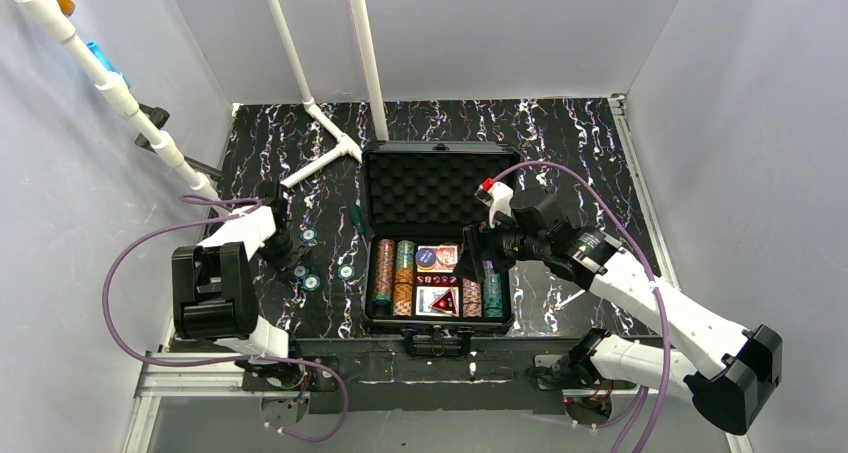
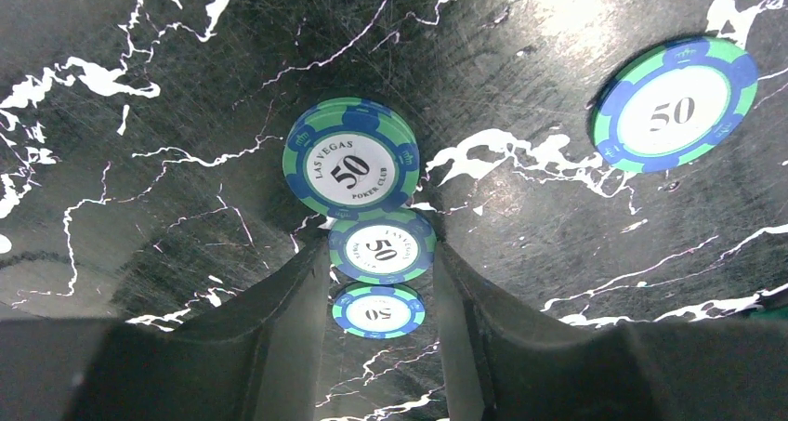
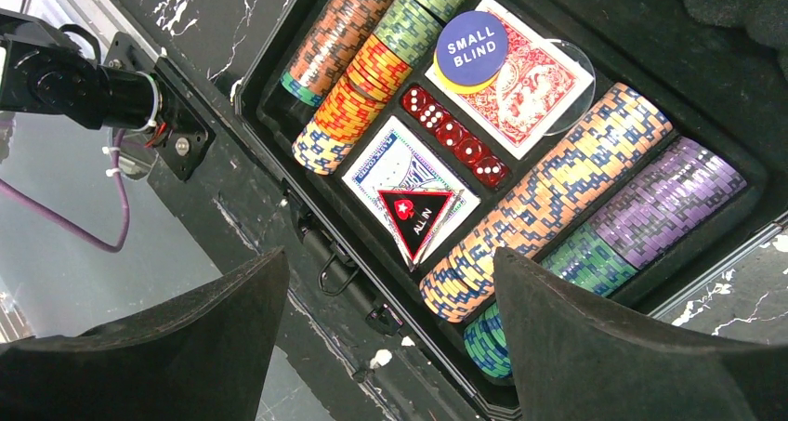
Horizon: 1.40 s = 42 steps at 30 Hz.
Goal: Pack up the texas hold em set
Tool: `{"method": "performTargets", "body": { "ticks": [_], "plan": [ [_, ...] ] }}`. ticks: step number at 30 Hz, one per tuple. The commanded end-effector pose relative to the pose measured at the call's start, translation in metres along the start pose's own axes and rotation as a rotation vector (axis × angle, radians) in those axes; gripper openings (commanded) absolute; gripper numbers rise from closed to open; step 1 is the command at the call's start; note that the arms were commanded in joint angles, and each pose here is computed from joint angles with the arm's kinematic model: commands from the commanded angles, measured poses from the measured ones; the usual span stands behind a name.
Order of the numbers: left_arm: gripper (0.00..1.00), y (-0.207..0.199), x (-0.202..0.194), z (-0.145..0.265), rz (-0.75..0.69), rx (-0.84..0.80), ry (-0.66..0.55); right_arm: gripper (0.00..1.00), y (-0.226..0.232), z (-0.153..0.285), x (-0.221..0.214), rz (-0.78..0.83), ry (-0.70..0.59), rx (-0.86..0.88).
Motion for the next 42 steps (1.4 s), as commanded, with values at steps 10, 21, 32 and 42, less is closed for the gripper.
{"method": "performTargets", "body": {
  "ticks": [10, 21, 32, 42],
  "plan": [
    [0.19, -0.001, 0.026, 0.036, -0.039, -0.012, -0.113, 0.87, 0.003, 0.002, 0.007, 0.02, -0.032, 0.021],
    [0.18, 0.026, 0.028, 0.038, -0.013, 0.016, -0.102, 0.87, 0.002, 0.002, 0.005, 0.017, -0.032, 0.021],
    [0.22, 0.019, 0.04, 0.018, -0.028, -0.01, -0.038, 0.87, 0.001, 0.002, 0.006, 0.015, -0.033, 0.018],
    [0.25, 0.023, 0.049, 0.01, -0.018, 0.018, -0.04, 0.87, 0.0, 0.001, 0.006, 0.015, -0.029, 0.016]
  ]
}}
Point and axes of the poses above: each gripper's point midway between its finger pads, its own z axis back along the fingers, its own y axis along the line the jaws close on, x = y × z, the point moved 2 cm from there along z, back along the fingers, and after that the axes turned 12 degrees about -z, right-handed, at the moved point
